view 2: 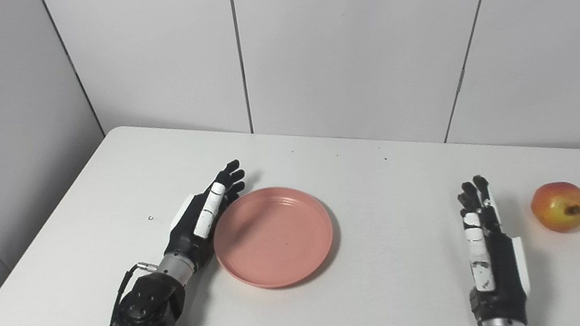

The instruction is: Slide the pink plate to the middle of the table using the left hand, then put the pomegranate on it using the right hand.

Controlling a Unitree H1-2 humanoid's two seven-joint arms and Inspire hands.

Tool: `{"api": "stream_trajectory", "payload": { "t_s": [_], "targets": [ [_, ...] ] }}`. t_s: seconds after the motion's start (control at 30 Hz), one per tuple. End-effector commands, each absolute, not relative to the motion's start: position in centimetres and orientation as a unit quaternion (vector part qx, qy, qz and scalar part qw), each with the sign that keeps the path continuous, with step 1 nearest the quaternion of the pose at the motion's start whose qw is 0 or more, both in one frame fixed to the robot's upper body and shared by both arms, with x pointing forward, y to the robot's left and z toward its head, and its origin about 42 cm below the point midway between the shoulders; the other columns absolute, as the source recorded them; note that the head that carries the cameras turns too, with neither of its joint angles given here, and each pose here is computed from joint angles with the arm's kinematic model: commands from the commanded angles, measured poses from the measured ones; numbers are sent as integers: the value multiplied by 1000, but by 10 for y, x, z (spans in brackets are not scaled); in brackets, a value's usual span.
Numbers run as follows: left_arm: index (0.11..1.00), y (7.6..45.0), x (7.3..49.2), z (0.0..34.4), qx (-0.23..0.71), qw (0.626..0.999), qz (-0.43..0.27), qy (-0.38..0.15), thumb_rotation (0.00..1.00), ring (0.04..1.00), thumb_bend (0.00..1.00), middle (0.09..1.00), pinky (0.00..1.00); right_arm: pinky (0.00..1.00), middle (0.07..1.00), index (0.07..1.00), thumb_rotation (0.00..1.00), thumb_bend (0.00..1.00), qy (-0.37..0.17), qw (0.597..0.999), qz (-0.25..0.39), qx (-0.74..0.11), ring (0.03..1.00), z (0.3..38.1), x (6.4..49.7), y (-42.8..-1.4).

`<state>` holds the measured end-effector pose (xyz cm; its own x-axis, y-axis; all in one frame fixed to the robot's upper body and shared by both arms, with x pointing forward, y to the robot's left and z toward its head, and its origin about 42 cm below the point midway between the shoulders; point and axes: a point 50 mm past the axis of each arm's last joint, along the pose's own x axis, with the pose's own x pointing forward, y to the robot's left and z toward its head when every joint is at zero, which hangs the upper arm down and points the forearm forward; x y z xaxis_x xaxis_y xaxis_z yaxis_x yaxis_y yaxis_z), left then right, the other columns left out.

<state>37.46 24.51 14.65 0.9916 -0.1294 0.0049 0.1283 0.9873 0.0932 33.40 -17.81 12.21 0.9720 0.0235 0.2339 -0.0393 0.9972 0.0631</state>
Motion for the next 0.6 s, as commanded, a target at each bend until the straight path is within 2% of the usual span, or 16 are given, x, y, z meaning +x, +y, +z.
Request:
{"api": "stream_trajectory", "payload": {
  "t_s": [0.0,0.43,0.57],
  "targets": [
    [965,230,379,159,45,996,-71,-30,1000,953,764,967,946,968,945,966,918,576,-89,995,9,41,941,102,321,-171],
    [991,206,366,163,49,996,-60,-34,1000,964,724,983,956,965,939,954,913,554,-86,996,4,39,939,106,320,-156],
    [980,202,364,166,43,997,-58,-26,1000,962,688,978,953,971,939,952,890,577,-84,996,5,43,943,108,321,-150]
  ]
}}
